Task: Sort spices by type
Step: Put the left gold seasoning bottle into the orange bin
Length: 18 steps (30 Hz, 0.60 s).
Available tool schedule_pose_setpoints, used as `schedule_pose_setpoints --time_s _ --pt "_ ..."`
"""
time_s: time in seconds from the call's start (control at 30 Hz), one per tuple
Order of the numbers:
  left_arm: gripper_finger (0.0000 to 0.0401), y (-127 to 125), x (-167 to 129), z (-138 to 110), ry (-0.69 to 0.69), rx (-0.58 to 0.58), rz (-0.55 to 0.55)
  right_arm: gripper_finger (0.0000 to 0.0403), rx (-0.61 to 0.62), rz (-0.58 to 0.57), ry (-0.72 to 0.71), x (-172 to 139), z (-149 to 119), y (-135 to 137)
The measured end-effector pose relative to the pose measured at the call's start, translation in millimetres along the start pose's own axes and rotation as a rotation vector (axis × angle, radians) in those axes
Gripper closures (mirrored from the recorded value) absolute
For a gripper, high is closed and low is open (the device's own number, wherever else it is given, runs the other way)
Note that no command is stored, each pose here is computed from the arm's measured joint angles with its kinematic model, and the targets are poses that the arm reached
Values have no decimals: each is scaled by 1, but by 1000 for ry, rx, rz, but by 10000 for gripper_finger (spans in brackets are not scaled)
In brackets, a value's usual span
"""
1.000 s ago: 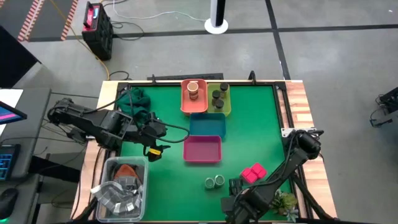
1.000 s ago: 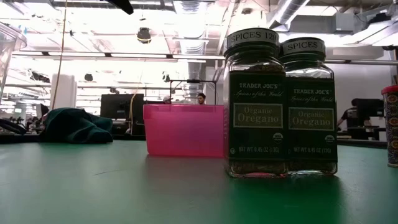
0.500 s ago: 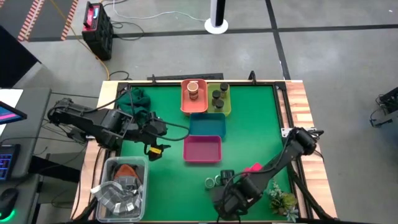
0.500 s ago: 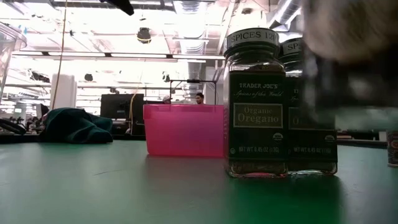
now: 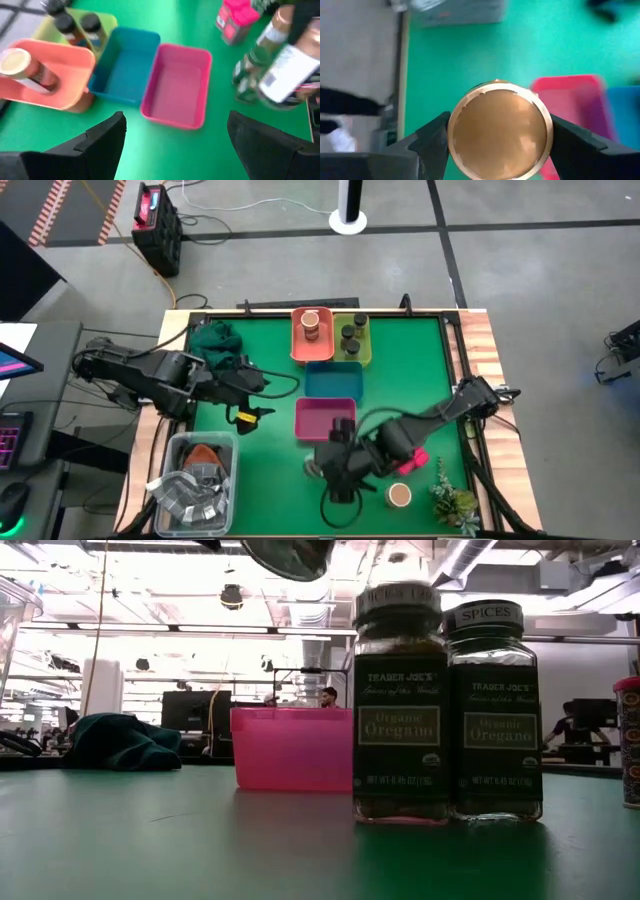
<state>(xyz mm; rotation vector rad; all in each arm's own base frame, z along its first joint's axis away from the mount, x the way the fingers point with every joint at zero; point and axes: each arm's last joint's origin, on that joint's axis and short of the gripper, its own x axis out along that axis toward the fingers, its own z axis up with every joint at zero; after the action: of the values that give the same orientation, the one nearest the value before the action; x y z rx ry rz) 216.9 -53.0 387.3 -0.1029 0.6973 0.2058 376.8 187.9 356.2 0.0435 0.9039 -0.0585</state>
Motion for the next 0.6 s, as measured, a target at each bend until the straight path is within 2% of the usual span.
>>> schedule_pose_setpoints --time_s 0.17,0.33,0.5,0.6 --pt "72 15 -22 1 -111 -30 116 98 -21 -184 -8 -2 16 -42" --pt "72 34 -34 4 -170 -46 218 98 -36 -278 6 10 34 -98" --pt "72 48 -35 7 -181 -3 261 97 49 -385 -11 21 52 -175" --pt "72 53 -29 7 -220 46 238 97 133 -443 -30 22 57 -224"
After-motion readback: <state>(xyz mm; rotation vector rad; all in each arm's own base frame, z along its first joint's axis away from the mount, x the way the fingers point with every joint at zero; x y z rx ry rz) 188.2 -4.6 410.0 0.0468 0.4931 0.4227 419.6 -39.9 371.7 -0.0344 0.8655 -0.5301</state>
